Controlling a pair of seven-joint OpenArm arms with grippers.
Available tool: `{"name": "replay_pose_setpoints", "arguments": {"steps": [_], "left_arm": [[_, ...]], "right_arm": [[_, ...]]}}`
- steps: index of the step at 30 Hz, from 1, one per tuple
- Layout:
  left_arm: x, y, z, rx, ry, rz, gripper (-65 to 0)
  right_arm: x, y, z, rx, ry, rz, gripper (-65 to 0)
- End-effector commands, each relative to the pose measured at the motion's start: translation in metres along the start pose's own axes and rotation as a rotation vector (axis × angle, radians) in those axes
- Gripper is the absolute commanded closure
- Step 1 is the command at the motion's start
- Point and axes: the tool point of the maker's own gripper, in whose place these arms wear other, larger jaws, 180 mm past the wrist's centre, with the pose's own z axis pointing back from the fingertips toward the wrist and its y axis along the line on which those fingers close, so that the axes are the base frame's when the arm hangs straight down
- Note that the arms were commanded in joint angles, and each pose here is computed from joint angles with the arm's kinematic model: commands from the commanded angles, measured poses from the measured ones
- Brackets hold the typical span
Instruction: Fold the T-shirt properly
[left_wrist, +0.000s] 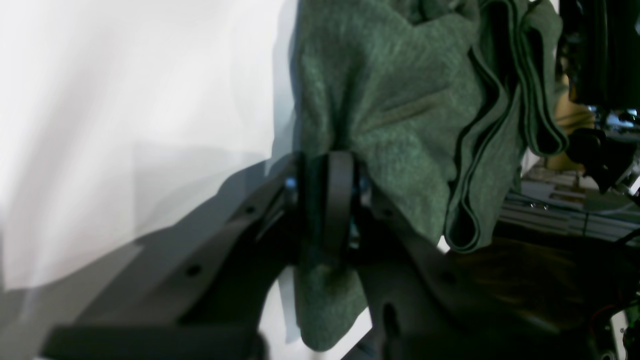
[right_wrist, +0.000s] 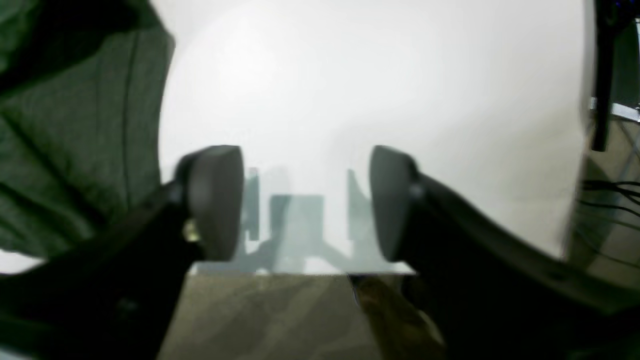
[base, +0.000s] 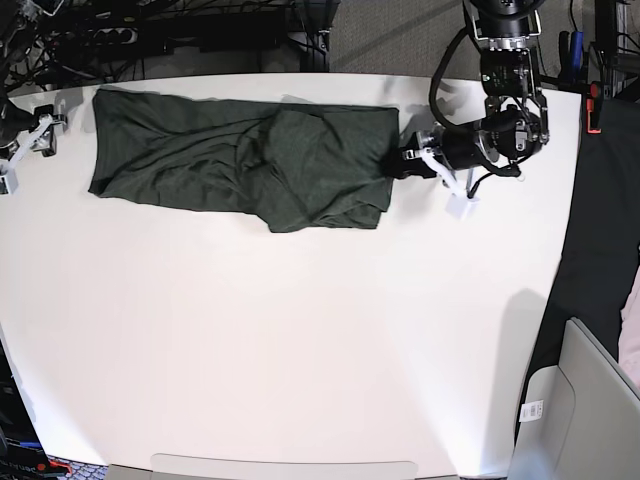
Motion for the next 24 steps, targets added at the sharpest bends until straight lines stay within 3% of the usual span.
{"name": "replay_pose_setpoints", "arguments": {"steps": [1,8,13,24], "left_arm": [[0.004,0.000,0.002,0.014,0.000,-0.017,-0.1],[0.001,-0.002,-0.001,0.006,0.006,-0.015,-0.1],[0.002,-0.003,-0.001,0.006,0.005,-0.016,-0.1],[0.001,-0.003,-0.002,0.004,0.008,-0.013,-0.1]], "right_arm": [[0.011,-0.005,0.001,-0.005,-0.032,-0.002,-41.6],[0.001,0.039,-0.031,0.160,0.002,-0.092,-41.6],[0.005,0.070,-0.038,0.304,-0.031,-0.176,-41.6],[0.006,0.106,-0.041,0.433,-0.065,-0.263,-41.6]]}}
